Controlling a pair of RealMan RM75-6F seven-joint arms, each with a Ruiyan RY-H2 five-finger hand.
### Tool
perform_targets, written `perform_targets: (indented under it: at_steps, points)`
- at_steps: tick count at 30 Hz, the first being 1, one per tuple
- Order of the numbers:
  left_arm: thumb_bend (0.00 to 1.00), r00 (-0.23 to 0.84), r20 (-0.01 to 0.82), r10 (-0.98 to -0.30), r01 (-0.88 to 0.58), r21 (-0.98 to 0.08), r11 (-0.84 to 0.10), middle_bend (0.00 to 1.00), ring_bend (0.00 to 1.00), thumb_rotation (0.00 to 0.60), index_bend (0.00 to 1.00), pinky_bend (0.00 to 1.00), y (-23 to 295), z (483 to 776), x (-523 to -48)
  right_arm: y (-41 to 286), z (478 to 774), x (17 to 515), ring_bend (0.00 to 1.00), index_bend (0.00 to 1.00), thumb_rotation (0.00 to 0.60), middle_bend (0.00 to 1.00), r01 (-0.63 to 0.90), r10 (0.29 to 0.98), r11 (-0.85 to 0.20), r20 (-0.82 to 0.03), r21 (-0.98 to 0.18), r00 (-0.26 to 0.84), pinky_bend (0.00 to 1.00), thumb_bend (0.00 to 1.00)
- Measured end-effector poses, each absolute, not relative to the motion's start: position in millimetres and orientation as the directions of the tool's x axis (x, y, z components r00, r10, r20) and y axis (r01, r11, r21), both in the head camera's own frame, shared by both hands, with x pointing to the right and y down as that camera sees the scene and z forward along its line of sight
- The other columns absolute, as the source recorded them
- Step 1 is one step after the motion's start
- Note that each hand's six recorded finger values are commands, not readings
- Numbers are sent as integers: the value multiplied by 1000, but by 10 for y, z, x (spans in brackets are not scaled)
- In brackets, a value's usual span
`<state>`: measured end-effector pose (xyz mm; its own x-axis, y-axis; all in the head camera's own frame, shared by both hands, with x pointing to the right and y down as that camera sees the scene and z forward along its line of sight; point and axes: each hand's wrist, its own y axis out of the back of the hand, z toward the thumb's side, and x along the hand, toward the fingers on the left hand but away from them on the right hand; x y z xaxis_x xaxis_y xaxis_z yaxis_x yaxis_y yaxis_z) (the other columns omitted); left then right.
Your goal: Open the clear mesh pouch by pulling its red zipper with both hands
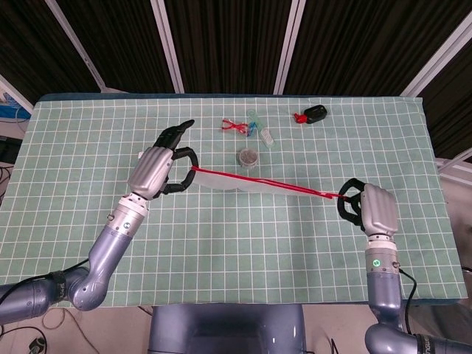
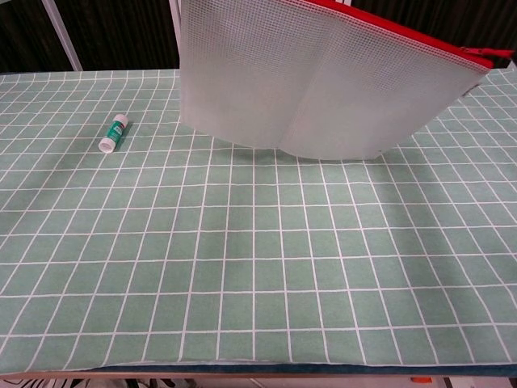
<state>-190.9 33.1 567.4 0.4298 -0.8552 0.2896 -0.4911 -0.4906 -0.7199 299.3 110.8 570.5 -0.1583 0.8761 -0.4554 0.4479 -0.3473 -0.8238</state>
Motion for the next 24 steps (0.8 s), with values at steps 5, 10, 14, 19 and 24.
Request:
perform_targets:
  at_steps: [5,10,14,19,24]
  points:
    - [453,416,299,-859,-486,-725,-488,9,0,600,557,0,329,5699,-1991,1105,5692,3104,1000,692,600,1000,446,872,-336,-453,-830,-185,1000,614]
    - [443,407,313,-858,-477,-728,-492,7,0,600,554,0,354,5742,-2062,1109,5682,3174,1000,692,600,1000,442,871,-327,-447,-836,-202,1000,614]
    - [267,407,323,-855,-468,-730,-498,0,0,600,452,0,379,5770,-2094,1128,5684,3206,926,540,600,933,438,869,-329,-450,-836,-205,942,509]
    - [86,424,358,-832,-424,-733,-532,0,0,600,316,0,446,5810,-2137,1167,5685,3204,549,81,600,517,422,870,-345,-454,-838,-190,665,273]
    - [80,424,383,-821,-406,-730,-550,0,0,600,190,0,524,5795,-2245,1190,5652,3215,323,3,600,325,429,870,-354,-461,-831,-176,491,196]
